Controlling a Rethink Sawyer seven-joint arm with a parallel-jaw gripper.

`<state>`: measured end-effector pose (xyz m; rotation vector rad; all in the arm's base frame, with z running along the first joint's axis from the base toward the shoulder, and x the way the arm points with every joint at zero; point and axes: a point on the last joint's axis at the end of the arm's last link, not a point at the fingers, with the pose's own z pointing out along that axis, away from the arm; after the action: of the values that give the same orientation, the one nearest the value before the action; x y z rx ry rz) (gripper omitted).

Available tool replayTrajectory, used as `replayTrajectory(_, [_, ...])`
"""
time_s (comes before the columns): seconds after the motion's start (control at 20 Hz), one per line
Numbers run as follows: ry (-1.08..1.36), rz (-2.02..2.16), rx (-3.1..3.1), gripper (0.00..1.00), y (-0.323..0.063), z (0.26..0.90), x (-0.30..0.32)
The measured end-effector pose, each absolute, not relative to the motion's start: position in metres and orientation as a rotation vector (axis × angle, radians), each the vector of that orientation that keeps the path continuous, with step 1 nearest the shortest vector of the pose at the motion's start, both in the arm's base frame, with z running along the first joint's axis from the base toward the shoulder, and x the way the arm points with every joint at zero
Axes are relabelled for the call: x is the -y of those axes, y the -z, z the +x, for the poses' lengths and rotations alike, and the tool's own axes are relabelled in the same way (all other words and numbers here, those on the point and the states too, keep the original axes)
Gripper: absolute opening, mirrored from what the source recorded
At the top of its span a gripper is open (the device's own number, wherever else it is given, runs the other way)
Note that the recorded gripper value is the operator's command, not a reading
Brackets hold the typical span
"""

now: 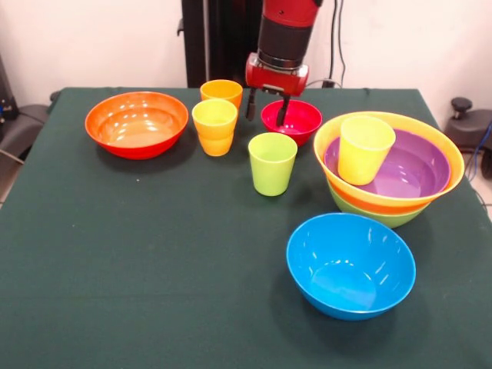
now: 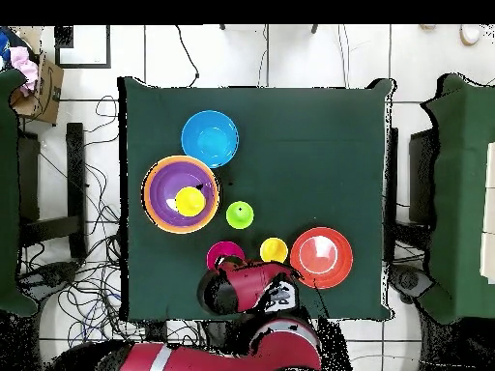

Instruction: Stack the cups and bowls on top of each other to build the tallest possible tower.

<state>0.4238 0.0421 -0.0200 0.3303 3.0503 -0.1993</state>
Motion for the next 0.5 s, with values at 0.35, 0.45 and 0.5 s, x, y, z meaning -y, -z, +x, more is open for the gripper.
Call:
replayTrajectory(0.35, [0.202, 0.321, -3.06, 1.0, 0.032, 0.413, -0.042])
replayTrajectory(0.45, [0.203, 0.318, -3.06, 1.0, 0.033, 0.411, -0.041])
replayTrajectory(0.5, [0.206, 0.315, -3.057, 1.0, 0.036, 0.409, -0.04])
